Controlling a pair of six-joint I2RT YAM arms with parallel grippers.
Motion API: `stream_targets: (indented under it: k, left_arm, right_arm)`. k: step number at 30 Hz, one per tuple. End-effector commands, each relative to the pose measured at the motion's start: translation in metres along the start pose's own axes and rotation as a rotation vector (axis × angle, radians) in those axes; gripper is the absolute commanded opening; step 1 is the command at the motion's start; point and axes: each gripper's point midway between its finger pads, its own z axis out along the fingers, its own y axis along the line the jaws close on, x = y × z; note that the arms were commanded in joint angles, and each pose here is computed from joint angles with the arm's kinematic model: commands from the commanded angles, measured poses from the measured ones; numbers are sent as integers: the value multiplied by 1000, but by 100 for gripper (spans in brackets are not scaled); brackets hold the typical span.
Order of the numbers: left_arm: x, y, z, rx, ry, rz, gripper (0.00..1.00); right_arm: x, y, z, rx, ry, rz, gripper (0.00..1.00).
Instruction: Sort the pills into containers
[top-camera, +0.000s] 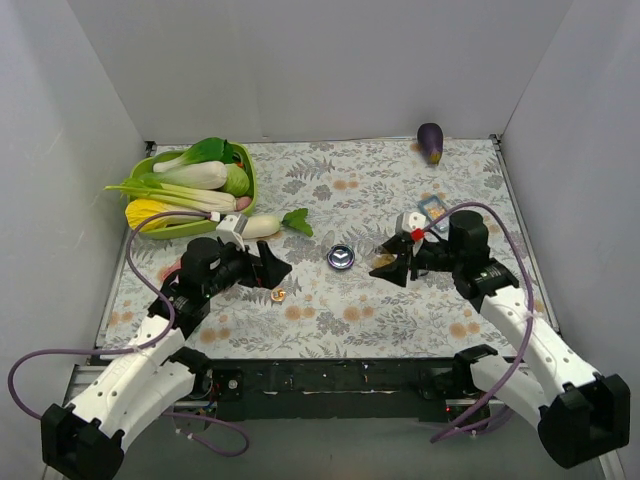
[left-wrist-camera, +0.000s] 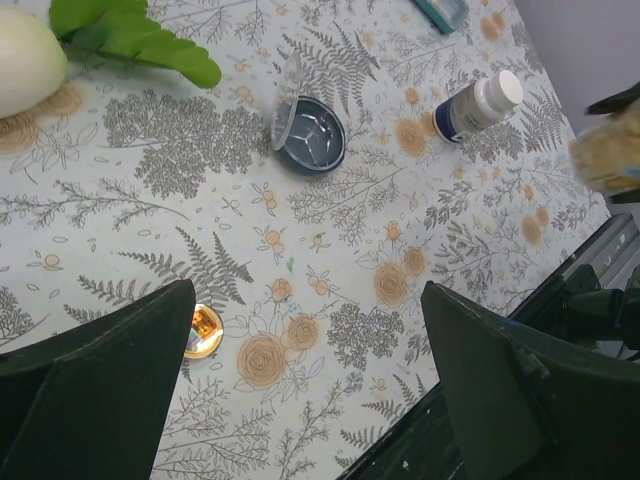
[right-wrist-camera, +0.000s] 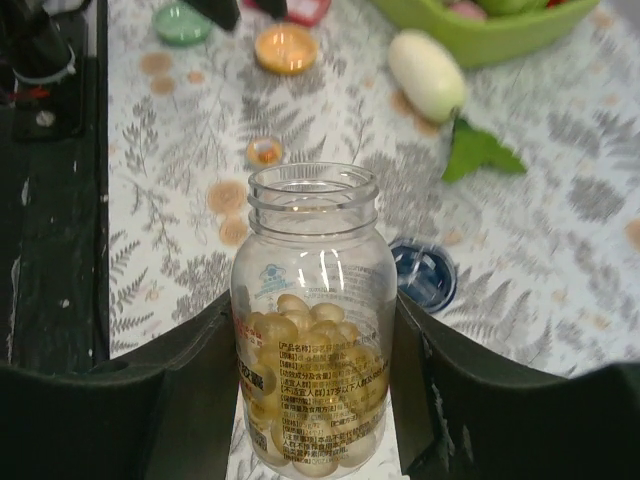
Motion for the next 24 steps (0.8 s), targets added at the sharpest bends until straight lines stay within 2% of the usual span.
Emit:
stream_targets:
  k: [1, 6, 9, 15, 24]
  left_arm:
    - [-20, -5, -5, 33, -107, 107, 98]
    - [-28, 0, -8, -2, -135, 155, 98]
    - [-29, 5, -7, -28, -142, 159, 98]
    - [-31, 9, -7, -51, -147, 158, 98]
    - [-32, 10, -7, -60, -147, 163, 98]
  right_arm:
    - [49, -3, 9, -31, 170, 52, 1]
    - [83, -21, 22, -31, 307, 95, 1]
    - [112, -34, 31, -54, 424, 170, 1]
    - [148, -55, 38, -50, 591, 210, 1]
    - [181, -64, 43, -71, 807, 222, 1]
